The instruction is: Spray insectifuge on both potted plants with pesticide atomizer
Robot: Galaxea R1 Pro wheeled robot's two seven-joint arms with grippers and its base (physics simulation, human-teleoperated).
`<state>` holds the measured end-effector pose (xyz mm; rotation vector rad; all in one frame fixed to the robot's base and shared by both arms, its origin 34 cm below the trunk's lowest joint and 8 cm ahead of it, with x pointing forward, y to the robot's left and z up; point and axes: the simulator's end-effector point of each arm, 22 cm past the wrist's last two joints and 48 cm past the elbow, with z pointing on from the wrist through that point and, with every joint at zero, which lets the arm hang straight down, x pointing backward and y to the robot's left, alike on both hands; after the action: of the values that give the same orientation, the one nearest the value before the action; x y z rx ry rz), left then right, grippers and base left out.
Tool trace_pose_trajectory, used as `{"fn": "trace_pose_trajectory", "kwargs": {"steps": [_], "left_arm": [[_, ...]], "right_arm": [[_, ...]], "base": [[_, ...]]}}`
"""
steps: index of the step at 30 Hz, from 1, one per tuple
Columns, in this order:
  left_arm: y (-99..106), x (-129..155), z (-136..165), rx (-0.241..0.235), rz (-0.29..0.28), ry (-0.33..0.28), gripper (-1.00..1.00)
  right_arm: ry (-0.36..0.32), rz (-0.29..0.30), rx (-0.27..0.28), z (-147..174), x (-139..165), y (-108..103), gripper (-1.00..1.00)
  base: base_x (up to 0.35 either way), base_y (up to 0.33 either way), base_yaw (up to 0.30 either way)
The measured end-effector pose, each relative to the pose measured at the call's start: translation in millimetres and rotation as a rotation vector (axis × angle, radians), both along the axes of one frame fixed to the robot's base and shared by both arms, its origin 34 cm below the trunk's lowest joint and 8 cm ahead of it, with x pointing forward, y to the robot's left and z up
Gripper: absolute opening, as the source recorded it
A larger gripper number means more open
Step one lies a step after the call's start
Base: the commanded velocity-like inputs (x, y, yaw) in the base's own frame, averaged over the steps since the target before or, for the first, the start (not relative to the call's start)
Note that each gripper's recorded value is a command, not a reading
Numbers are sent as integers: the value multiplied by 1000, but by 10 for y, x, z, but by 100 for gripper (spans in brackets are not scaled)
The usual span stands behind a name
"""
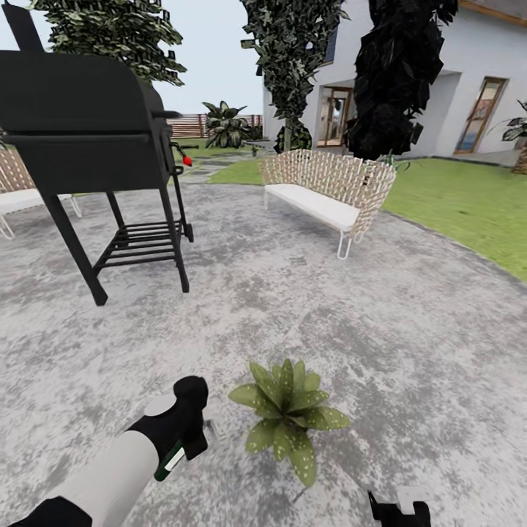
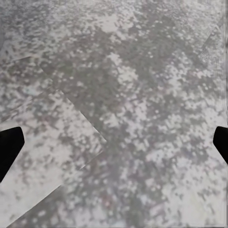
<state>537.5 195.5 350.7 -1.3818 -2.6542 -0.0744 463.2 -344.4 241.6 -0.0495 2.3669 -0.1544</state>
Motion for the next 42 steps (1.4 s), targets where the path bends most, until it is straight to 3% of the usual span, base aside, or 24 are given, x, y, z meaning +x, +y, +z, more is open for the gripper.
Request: {"fn": "trace_pose_trajectory", "kwargs": {"steps": [5,15,17,21,27,30,33,37,42], "left_arm": [[-16,-195,-124,4,-10,28,-100],[-73,-113,-148,15,-18,-35,-100],[-186,-97,-127,-1,-21,-42,-100],[-468,142,70,-40,-47,-125,-100],[-341,152,53,-21,-40,-127,-100],[-45,59,-52,21,-22,-94,-100],[82,35,-81,36,-10,-85,-100],[56,107,-51,43,-19,-114,-100],[-222,156,7,9,-33,-133,-100]], "right_arm": [[0,0,0,-2,0,0,100],[0,1,0,-2,0,3,100],[0,1,0,-2,0,2,100],[0,1,0,-2,1,4,100],[1,2,1,-2,0,5,100],[1,2,1,-2,1,5,100],[1,2,1,-2,1,5,100],[0,1,1,-2,0,4,100],[1,2,1,-2,0,5,100]], "base": [[15,7,-121],[0,0,-3],[0,0,0],[0,0,0],[0,0,0],[0,0,0],[0,0,0],[0,0,0],[0,0,0]]}}
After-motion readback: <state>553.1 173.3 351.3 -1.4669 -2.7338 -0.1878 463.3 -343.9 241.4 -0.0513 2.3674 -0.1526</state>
